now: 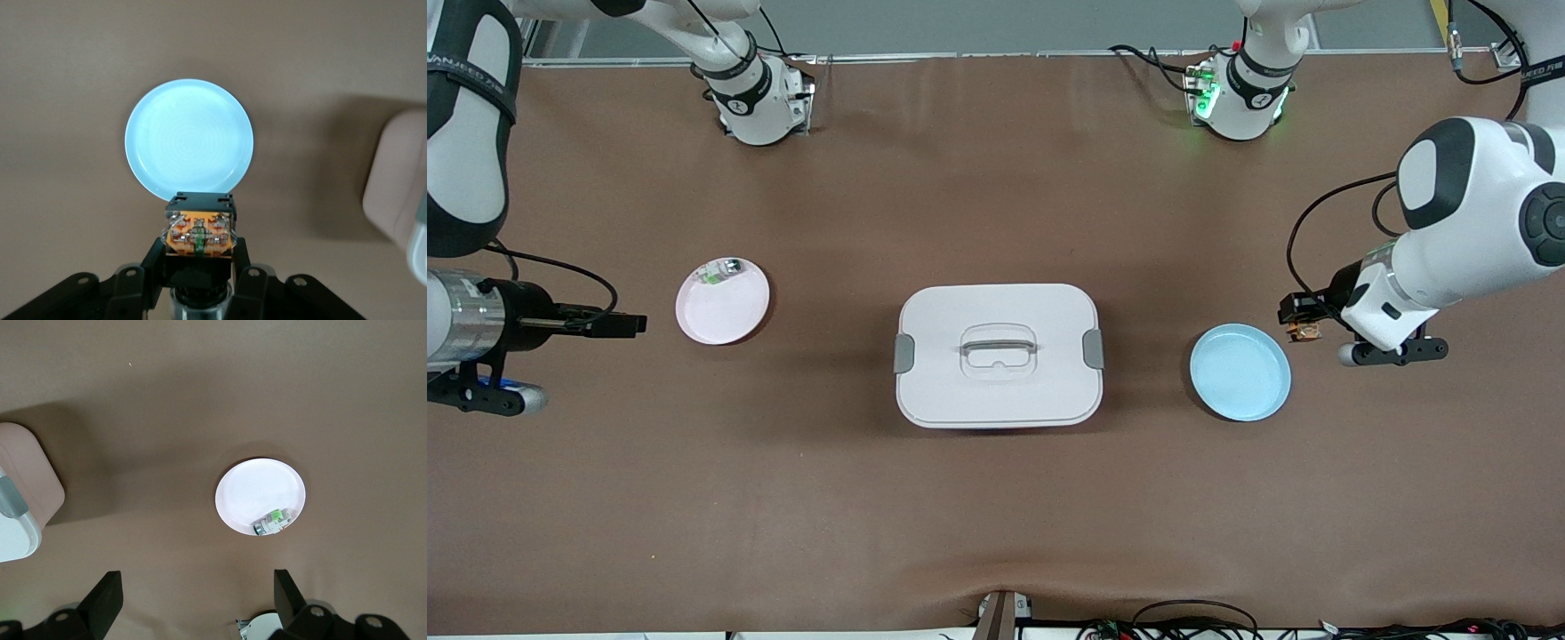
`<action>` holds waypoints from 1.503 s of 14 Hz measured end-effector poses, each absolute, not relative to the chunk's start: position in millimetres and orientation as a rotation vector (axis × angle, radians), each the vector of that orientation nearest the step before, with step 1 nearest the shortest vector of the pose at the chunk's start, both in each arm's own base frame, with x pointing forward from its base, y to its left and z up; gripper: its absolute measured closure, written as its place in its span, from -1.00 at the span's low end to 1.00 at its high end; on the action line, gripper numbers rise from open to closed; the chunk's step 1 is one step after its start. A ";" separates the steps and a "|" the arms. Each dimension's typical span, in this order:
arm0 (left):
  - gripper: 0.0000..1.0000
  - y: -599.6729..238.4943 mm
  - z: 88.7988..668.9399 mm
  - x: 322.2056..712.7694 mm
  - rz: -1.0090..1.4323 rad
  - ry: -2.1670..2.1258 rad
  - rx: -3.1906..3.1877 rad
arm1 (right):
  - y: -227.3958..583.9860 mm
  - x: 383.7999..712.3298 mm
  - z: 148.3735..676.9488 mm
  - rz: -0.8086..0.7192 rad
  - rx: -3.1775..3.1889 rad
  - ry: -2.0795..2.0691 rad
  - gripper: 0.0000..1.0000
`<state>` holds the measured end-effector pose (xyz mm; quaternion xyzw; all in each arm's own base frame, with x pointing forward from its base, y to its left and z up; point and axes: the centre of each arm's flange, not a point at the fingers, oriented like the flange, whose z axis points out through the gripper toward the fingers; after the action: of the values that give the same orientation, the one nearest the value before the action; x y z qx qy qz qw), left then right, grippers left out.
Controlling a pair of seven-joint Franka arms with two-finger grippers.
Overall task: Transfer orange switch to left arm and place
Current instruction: 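Move the switch with the left gripper over the light-blue plate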
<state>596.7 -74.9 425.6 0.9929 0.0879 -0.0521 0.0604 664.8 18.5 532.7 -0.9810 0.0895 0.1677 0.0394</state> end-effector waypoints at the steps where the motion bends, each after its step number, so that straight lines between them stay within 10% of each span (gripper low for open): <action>1: 0.13 -75.7 421.0 599.2 -0.146 0.359 3.007 | 18.1 664.8 532.6 0.514 -3.007 0.275 -1.00; 21: 0.13 -83.3 291.6 609.6 0.077 1.936 2.457 | -19.4 657.5 555.2 0.455 -3.100 0.159 -1.00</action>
<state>609.6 -83.3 291.6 0.7852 0.6187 0.0245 0.0061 657.5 -19.4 555.2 -0.9881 0.0506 0.1452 0.0020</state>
